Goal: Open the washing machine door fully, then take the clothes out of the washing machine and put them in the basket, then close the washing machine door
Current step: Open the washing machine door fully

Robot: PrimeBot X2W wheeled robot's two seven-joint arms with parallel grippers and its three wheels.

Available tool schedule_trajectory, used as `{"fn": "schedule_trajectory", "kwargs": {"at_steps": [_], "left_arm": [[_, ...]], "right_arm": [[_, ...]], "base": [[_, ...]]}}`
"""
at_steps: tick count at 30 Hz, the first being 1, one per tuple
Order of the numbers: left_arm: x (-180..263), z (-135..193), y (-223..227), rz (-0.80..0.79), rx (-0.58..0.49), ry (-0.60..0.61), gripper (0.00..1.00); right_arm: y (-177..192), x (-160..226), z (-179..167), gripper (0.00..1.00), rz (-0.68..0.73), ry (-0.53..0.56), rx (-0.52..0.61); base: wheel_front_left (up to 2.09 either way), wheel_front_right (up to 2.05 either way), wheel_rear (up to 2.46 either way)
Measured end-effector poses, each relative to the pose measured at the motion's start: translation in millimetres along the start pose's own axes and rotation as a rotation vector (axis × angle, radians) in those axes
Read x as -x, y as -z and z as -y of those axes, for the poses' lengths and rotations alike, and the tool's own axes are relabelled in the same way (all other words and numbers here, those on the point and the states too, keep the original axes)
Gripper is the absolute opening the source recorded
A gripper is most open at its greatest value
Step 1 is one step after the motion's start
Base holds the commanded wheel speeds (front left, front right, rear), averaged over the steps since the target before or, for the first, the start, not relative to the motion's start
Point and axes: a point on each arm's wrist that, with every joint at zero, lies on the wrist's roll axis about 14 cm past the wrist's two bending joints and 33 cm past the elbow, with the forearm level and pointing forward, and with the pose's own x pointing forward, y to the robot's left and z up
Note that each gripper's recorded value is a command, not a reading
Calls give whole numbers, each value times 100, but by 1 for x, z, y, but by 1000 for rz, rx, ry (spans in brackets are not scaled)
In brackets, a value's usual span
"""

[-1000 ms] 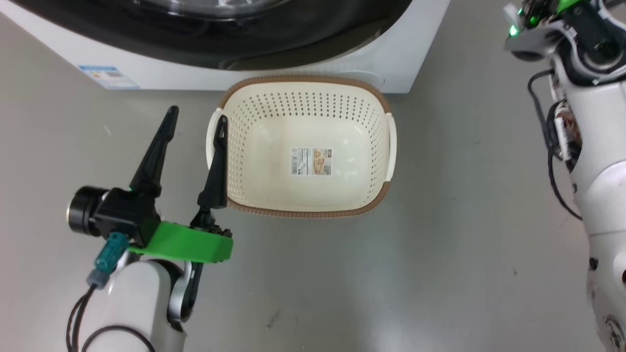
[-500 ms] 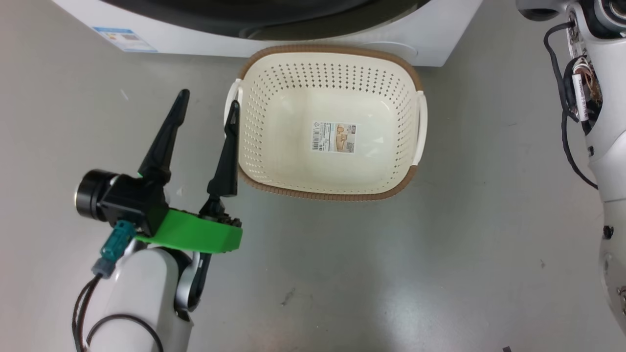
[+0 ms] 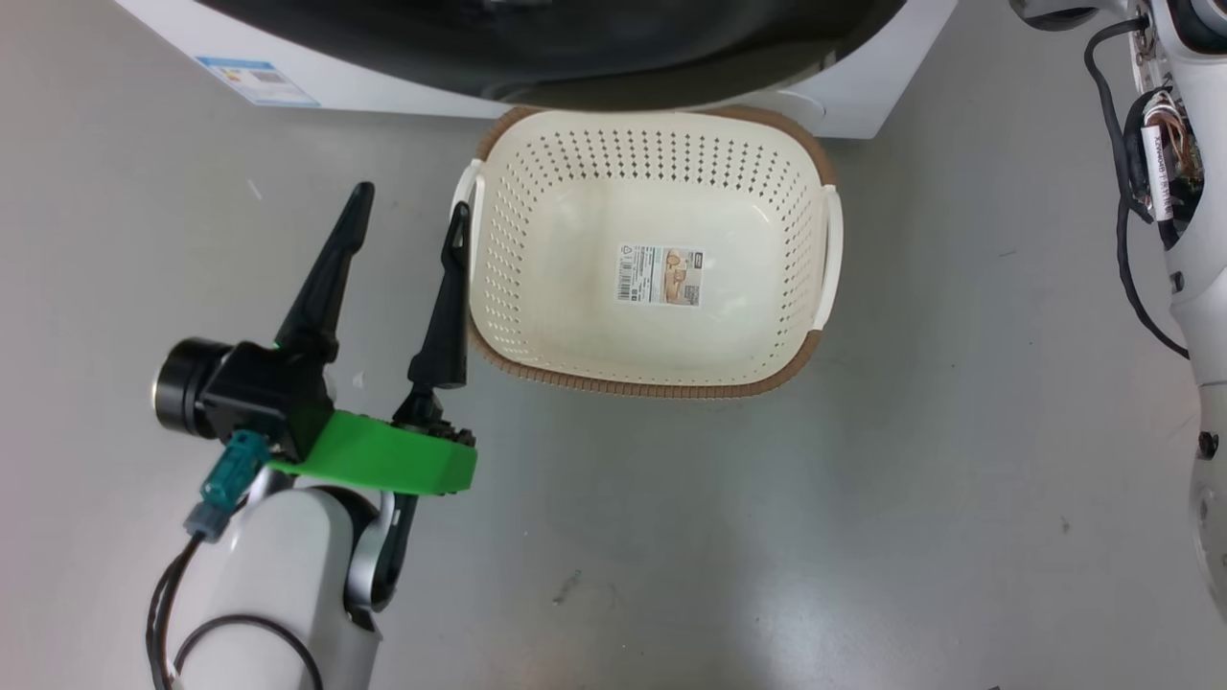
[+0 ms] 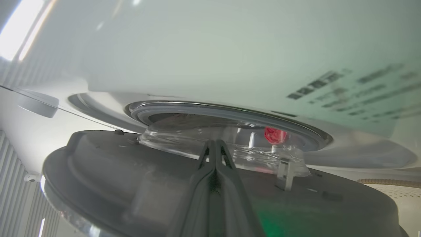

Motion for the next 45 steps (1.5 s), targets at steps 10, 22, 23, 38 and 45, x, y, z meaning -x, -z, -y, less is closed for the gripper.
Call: {"fn": "schedule_trajectory", "kwargs": {"at_steps": [10,22,23,38,45], "left_arm": [[2,3,-9,14,6,2,100],[17,4,-24,32,15,-6,100],[18,4,-25,32,16,-6,100],[31,4,-23,16,23,-13,100],[27,7,-20,12,27,-5,100]], "right_arm": [[20,13,-5,0,-45,3,-9],[54,31,-17,0,-111,32,14],[56,33,-18,0,-118,32,17],[84,45,-20,0,-181,68,38],[69,44,-15,0,-55,102,119]], "base": [[0,0,0],[0,0,0],[0,0,0],[0,0,0],[0,0,0]]}}
